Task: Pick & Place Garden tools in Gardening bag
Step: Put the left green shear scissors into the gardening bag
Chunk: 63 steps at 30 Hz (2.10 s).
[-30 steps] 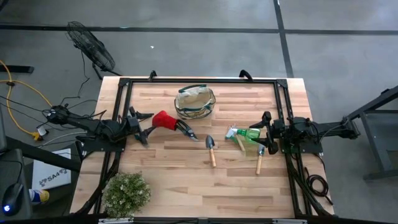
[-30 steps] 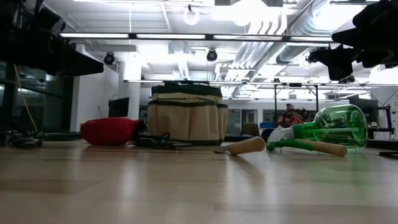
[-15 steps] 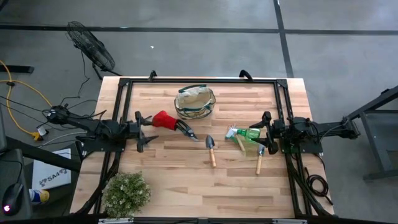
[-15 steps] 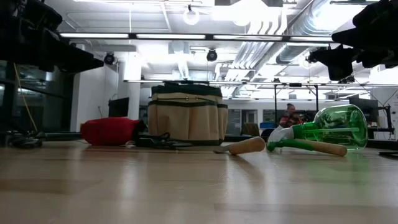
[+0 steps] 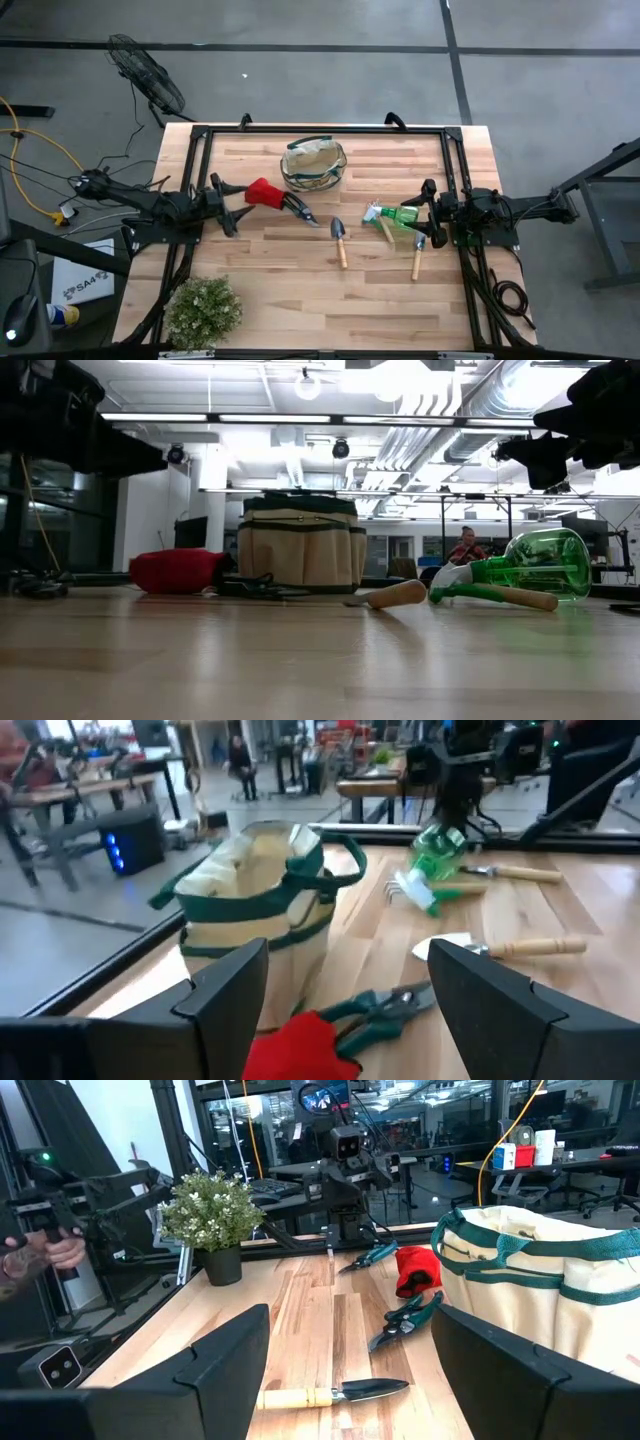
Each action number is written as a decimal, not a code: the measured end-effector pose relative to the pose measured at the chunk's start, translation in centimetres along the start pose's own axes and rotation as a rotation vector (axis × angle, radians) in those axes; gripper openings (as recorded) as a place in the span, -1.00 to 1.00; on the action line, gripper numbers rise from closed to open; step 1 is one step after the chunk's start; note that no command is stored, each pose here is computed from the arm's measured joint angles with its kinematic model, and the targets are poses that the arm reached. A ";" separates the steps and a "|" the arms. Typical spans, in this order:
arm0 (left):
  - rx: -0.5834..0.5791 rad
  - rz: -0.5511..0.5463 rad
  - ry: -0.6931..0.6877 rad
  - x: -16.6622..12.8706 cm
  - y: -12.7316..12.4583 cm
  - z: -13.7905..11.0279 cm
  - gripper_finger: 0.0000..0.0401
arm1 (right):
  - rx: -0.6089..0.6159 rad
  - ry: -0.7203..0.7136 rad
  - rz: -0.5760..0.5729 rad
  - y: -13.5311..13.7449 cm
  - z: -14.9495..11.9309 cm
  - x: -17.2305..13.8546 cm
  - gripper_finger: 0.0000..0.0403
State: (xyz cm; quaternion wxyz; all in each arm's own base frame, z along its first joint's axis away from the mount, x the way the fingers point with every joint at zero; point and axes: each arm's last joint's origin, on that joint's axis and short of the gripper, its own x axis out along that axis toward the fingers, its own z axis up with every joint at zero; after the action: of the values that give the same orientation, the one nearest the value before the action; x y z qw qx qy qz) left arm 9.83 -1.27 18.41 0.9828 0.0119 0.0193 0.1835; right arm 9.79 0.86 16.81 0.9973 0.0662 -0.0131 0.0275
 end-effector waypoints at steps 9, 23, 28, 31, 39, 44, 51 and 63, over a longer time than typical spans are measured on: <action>-0.002 0.161 0.136 -0.3 0.6 4.2 0.34 | 0.000 0.000 0.000 0.0 0.0 0.0 0.35; -0.039 0.332 0.561 3.0 0.5 8.7 0.34 | 0.000 0.000 0.000 0.0 0.0 0.0 0.35; -0.075 0.319 0.815 4.9 2.3 8.5 0.34 | 0.000 0.000 0.001 0.0 0.0 0.0 0.35; -0.131 0.308 0.930 5.8 3.7 7.8 0.34 | 0.000 0.001 0.000 0.0 0.0 0.0 0.35; -0.271 0.411 1.135 8.0 6.6 5.3 0.34 | 0.000 0.001 0.000 0.0 0.0 0.0 0.35; -0.258 0.384 1.283 9.7 7.4 3.2 0.34 | 0.000 0.001 0.000 0.0 0.0 0.0 0.35; -0.255 0.411 1.447 11.3 8.1 0.4 0.34 | 0.000 0.001 0.000 0.0 0.0 0.0 0.35; -0.215 0.474 1.518 12.8 8.6 -2.2 0.34 | 0.000 0.001 0.000 0.0 0.0 0.0 0.35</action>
State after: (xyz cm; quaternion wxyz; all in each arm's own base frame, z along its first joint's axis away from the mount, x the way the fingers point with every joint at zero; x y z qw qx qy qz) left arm 18.58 11.44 16.06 0.6322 -0.2069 0.6616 0.3461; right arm 9.79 0.87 16.80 0.9973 0.0662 -0.0128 0.0276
